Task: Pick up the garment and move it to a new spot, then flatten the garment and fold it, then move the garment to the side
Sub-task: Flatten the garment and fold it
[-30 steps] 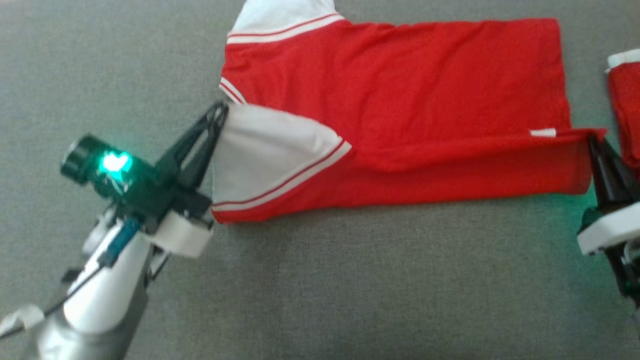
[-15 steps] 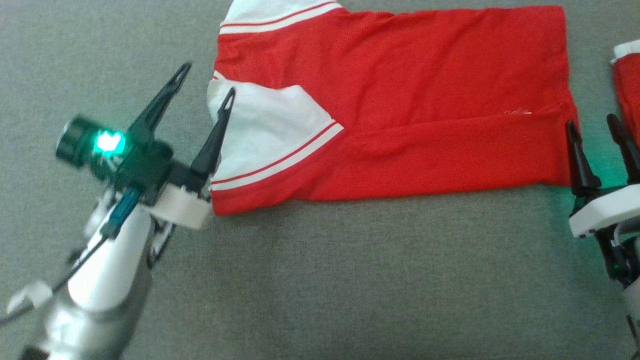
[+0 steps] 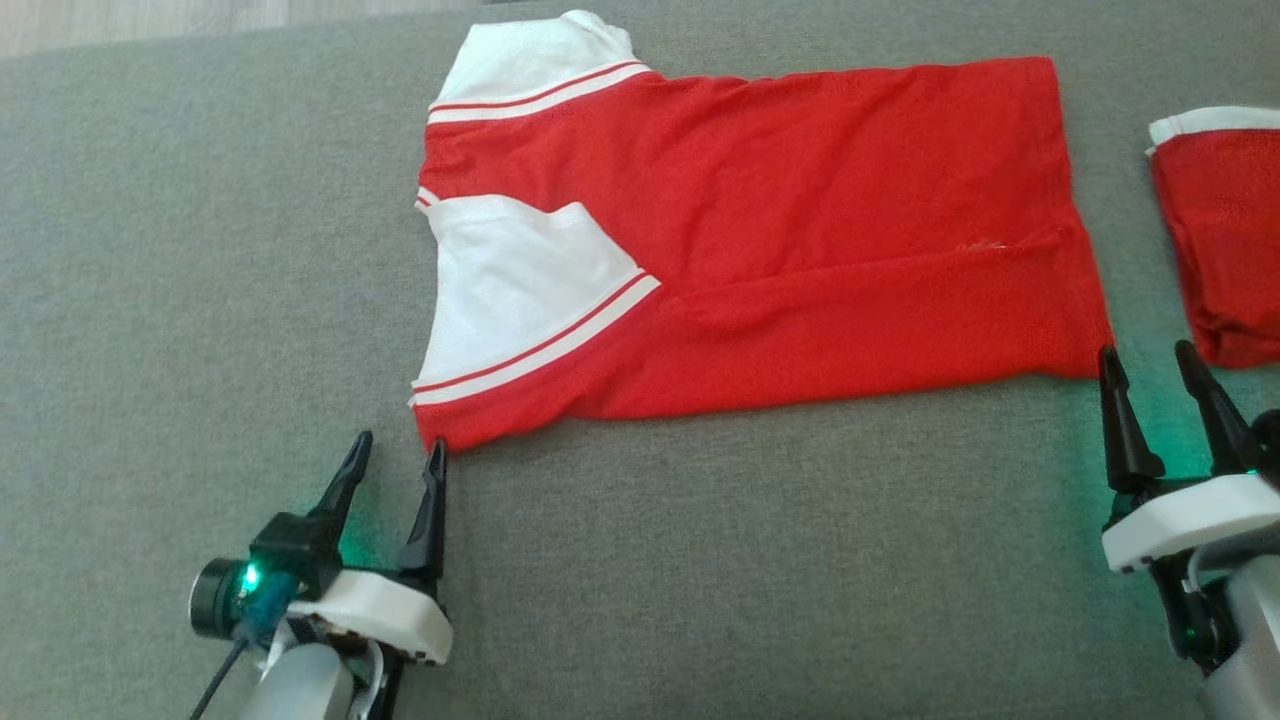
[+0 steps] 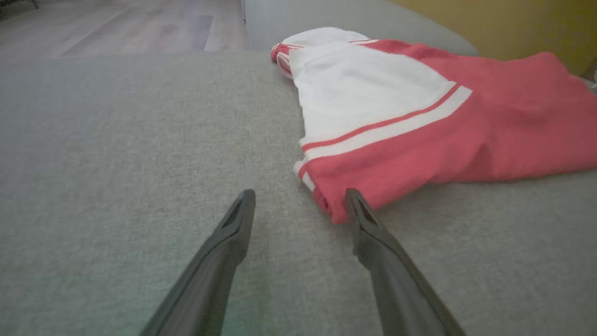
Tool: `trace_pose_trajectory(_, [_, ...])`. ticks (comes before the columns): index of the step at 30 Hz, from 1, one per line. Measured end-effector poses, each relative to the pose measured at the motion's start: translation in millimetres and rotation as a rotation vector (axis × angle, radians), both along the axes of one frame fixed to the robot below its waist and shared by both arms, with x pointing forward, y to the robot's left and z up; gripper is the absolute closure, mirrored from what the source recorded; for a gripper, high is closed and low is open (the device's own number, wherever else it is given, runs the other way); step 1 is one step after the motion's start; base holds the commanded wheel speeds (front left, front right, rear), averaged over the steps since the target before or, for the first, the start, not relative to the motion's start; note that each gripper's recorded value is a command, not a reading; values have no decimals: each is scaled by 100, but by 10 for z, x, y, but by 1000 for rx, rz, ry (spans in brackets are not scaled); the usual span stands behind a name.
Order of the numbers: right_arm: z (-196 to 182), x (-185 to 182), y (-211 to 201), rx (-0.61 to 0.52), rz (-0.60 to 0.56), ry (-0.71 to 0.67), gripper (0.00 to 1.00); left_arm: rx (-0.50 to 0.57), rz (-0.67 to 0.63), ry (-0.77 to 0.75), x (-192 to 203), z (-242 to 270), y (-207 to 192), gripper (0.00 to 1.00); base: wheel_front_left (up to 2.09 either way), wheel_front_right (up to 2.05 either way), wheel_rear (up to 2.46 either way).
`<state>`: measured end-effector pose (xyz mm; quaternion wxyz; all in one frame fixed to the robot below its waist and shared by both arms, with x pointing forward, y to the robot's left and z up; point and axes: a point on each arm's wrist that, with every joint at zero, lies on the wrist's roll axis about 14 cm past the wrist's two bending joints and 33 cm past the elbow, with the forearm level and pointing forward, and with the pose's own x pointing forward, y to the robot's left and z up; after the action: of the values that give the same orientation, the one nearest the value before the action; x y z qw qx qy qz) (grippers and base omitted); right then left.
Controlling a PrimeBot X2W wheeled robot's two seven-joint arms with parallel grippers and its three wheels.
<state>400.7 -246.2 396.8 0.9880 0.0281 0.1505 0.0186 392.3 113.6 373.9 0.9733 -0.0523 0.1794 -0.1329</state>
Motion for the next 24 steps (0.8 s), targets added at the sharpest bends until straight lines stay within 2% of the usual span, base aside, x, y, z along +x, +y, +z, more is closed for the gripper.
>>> trace_pose_trajectory(9, [38,-46,-28,-2,-13,-11,0,16,-18,91,86,-161,-21,0,0,0,0])
trace_pose_trajectory(10, [42,-47,-27,-3,-12,-12,0,15,-23,91,92,-160,-25,14,0,0,0])
trace_pose_trajectory(11, [46,-48,-27,-4,-12,-13,0,16,-30,97,86,-166,-35,61,0,0,0])
trace_pose_trajectory(12, [53,-48,-27,-4,-13,-15,0,13,-45,101,74,-167,-61,96,0,0,0])
trace_pose_trajectory(13, [59,-49,-25,-3,-13,-17,0,13,-55,103,64,-166,-83,100,0,0,0])
trace_pose_trajectory(20, [-120,-129,-17,17,-33,70,0,8,-68,67,51,-72,-69,100,0,0,0])
trace_pose_trajectory(24, [-200,-54,-56,14,-49,116,0,27,-63,38,75,-9,3,100,0,0,0])
